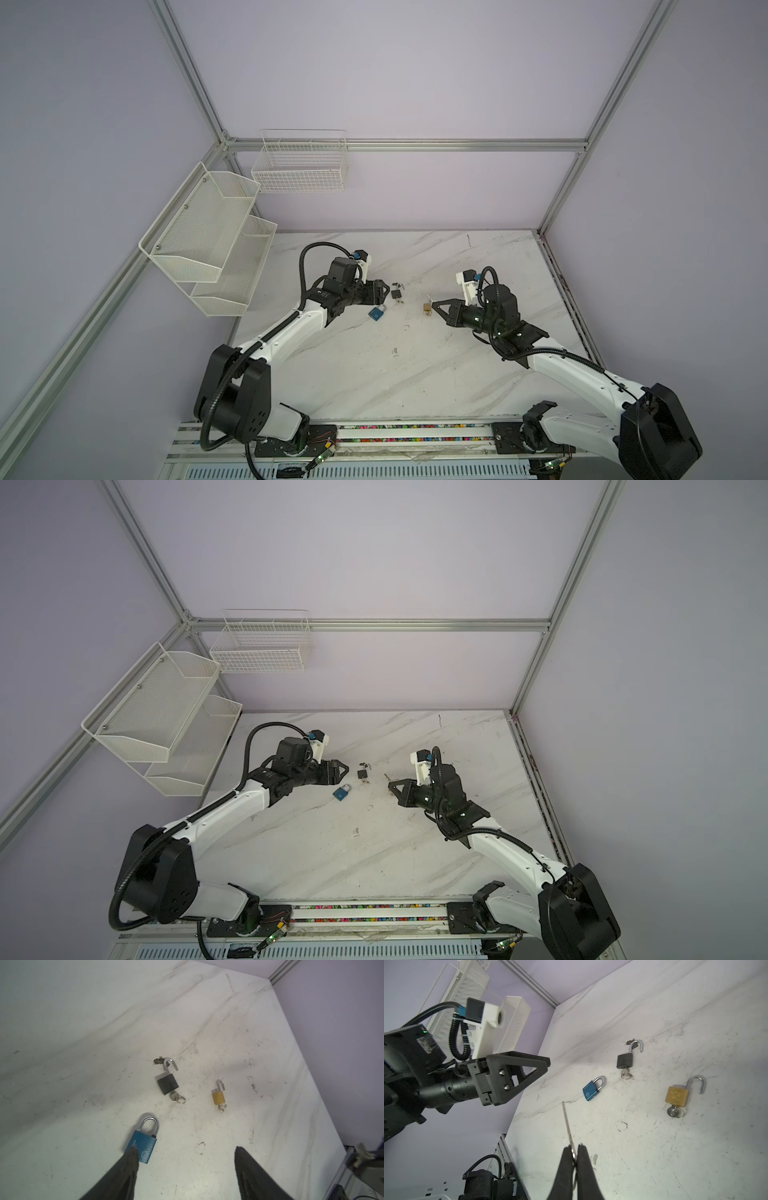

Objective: Unlock with the key
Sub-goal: 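Lower the left gripper onto the blue padlock and grasp its body while right holds key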

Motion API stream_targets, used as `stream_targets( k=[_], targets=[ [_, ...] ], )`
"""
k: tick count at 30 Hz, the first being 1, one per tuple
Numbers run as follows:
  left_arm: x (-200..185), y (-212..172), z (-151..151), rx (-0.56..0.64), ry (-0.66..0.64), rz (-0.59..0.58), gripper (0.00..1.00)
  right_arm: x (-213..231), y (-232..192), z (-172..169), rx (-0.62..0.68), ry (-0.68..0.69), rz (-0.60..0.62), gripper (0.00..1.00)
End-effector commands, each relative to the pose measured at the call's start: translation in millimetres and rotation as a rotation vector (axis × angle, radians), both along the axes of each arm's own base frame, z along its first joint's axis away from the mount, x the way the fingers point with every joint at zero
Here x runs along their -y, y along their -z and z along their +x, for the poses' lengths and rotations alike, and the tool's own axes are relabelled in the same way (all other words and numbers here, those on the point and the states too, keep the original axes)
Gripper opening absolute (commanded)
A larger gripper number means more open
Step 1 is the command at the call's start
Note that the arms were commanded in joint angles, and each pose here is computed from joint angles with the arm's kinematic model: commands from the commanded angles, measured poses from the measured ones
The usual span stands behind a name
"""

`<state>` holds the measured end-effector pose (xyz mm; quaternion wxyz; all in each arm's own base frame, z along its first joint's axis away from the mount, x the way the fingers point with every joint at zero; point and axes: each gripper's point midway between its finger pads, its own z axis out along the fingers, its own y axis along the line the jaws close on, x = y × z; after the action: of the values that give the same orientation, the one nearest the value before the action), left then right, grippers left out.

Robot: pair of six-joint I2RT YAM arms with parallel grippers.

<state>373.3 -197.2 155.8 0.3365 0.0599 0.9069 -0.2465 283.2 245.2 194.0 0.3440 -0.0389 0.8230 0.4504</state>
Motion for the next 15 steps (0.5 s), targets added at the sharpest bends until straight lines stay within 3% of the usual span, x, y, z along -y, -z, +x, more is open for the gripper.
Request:
stream_targets(
  k=[1, 8, 15],
  targets=[
    [-9, 28, 16, -0.028, -0.029, 0.11, 0.72, 9, 10, 4, -0.021, 0.059, -0.025, 0.0],
    [-10, 79, 30, -0.117, -0.028, 0.236, 0.72, 11, 10, -1, -0.01, 0.048, -0.03, 0.0],
    [0, 95, 37, -0.113, -0.015, 0.334, 0.71, 5, 4, -4, 0.014, 0.006, -0.003, 0.0]
  ],
)
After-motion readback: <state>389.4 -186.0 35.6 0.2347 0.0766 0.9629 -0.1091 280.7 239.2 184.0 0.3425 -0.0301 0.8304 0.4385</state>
